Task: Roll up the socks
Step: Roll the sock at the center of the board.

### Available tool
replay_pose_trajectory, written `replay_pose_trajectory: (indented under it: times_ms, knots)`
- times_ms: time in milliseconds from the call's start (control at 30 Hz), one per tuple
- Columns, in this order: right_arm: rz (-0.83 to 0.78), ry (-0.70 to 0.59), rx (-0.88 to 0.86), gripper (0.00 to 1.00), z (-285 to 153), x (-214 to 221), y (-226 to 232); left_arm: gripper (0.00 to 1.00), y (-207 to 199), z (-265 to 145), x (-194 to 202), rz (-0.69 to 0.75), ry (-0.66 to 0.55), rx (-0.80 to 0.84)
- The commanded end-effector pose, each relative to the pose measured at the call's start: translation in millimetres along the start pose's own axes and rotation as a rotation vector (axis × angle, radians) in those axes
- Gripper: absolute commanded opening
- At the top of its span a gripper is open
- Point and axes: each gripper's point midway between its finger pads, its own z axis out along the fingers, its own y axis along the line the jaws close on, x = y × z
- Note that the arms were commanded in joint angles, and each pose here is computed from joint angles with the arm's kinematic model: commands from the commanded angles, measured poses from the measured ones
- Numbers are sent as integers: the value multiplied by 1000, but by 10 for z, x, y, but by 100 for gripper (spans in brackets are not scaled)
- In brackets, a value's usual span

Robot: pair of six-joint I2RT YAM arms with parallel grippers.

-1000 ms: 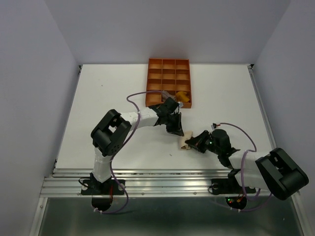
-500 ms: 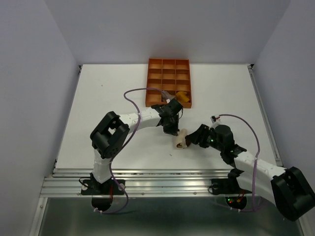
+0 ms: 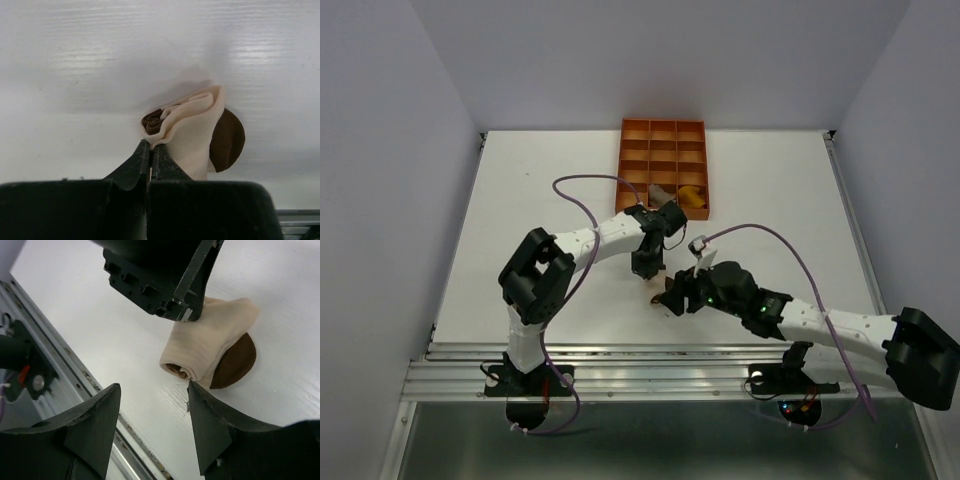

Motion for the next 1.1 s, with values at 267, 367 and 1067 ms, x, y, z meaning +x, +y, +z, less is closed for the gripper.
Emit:
replay_pose_trajectory:
  times_ms: [267, 367, 1067]
  knots:
    - [-401, -68, 169, 63, 314, 35, 293, 0, 175, -367, 24, -30, 8, -97]
    - [-443, -93, 157, 63, 360, 21, 403, 0, 180, -364, 56, -40, 21, -103]
    - [-599, -44, 295, 62, 673, 216, 439, 0, 202, -303, 145, -57, 65, -143]
